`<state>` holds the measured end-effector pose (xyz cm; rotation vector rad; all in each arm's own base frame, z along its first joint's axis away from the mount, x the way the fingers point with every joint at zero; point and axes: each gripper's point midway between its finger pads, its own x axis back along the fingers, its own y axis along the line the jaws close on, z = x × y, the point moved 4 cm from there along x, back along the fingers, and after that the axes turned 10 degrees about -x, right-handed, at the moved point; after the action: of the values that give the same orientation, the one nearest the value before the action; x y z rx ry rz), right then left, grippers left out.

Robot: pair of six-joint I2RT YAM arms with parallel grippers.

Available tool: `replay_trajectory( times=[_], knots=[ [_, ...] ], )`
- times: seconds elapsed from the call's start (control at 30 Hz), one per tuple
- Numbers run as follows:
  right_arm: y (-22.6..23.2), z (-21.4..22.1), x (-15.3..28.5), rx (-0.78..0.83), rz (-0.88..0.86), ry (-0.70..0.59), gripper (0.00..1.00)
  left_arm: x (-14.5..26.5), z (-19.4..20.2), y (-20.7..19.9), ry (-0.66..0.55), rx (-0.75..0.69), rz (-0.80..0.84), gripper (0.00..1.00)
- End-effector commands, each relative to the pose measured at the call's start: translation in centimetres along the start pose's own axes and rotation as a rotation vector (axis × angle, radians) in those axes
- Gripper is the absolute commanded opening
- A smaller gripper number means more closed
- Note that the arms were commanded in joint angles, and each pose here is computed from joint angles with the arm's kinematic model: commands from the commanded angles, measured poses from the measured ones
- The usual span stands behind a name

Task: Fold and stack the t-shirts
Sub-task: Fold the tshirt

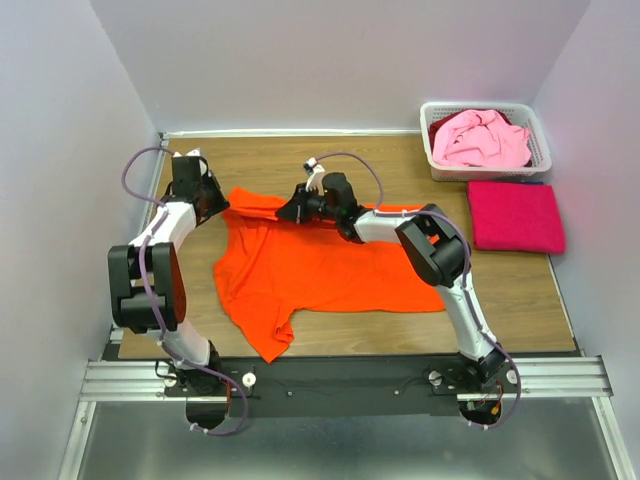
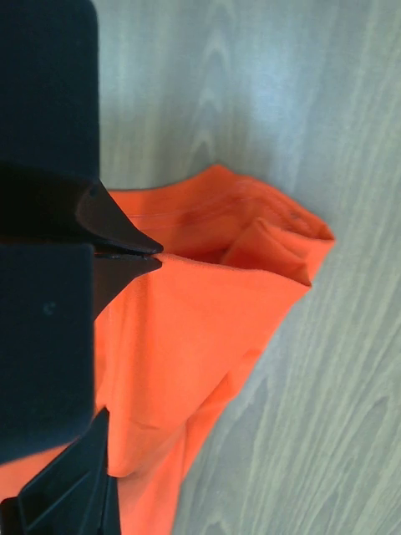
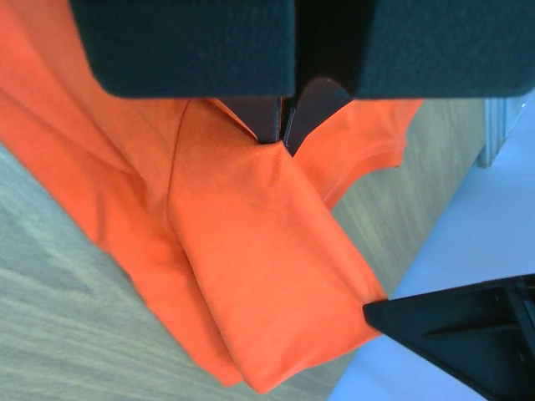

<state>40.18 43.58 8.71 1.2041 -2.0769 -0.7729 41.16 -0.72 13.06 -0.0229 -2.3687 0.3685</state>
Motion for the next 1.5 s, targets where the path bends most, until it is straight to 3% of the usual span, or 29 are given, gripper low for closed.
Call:
replay_trajectory(
  times=[0.0, 0.4, 0.87, 1.1, 1.13, 1.23, 1.47],
  knots=[
    [1.9, 0.6, 1.4, -0.019, -0.019, 0.055, 0.01, 2.1, 1.2, 0.6, 0.002, 0.032, -0.064, 0.0],
    [1.8, 3.6, 3.1, -0.086, 0.028, 0.249, 0.01, 6.4, 4.3, 1.2, -0.051, 0.089, -0.122, 0.0],
    [0.0, 6.8, 3.5, -0.171, 0.069, 0.365, 0.02, 4.2, 9.8, 2.1, 0.077, 0.142, -0.114, 0.0],
    [-0.7, 7.0, 3.5, -0.166, 0.109, 0.37, 0.15, 4.0, 10.2, 2.2, 0.079, 0.15, -0.121, 0.0],
    [-0.6, 6.8, 3.5, -0.163, 0.114, 0.367, 0.24, 4.0, 10.2, 2.2, 0.077, 0.148, -0.123, 0.0],
    [-0.3, 6.0, 4.0, -0.14, 0.143, 0.355, 0.39, 4.0, 10.2, 2.3, 0.076, 0.142, -0.127, 0.0],
    [-1.3, 2.1, 8.7, -0.063, 0.315, 0.249, 0.41, 4.2, 10.1, 2.2, 0.081, 0.141, -0.12, 0.0]
  ],
)
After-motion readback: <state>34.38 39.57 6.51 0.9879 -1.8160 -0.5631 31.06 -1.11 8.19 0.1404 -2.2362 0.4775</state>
